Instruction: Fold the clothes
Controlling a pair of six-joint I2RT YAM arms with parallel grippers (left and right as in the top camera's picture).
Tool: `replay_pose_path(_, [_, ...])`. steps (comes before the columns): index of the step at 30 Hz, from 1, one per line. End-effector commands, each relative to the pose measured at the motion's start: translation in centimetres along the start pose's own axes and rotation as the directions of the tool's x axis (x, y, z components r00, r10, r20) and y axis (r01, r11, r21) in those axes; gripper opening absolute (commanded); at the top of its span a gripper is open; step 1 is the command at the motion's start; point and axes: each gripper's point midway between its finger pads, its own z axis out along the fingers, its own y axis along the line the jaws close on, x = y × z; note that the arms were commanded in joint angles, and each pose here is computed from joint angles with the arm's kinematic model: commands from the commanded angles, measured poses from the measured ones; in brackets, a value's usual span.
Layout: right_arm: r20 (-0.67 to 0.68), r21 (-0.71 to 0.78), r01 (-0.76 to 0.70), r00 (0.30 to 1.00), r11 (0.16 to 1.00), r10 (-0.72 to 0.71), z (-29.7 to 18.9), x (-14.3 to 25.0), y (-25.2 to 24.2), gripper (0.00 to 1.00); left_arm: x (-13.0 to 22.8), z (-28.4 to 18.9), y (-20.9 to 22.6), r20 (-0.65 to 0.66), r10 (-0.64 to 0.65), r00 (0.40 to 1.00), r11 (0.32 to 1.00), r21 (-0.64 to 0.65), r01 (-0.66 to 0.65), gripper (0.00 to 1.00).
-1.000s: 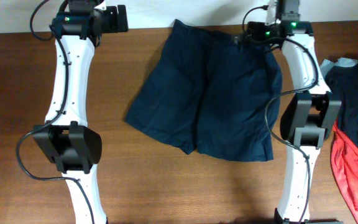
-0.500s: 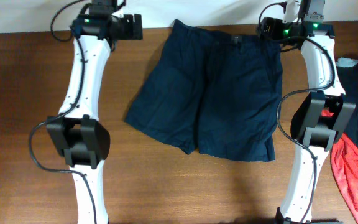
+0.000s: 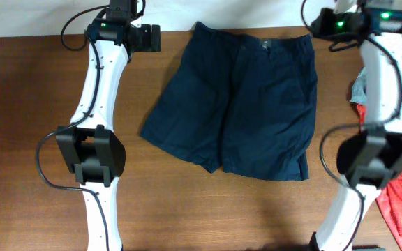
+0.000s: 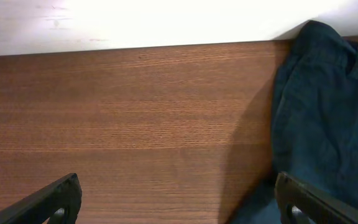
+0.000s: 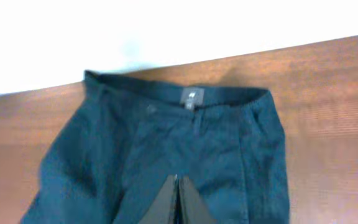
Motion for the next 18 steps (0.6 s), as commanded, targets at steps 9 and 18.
replay_pose_path(9, [-0.342,0.075,-0.133,0.928,0.988,0.151,-2.7,8.9,0.2,0.04,0.1,0.3,0.5,-0.005,0.015,1.0,1.0,-0.02,-0.015,0.99])
replay_pose_path(18, [-0.601,0.231,-0.144,0.757,0.962,0.257,-3.4,17.1,-1.3,0.04,0.1,0.3,0.5,-0.005,0.015,1.0,1.0,-0.02,-0.015,0.99])
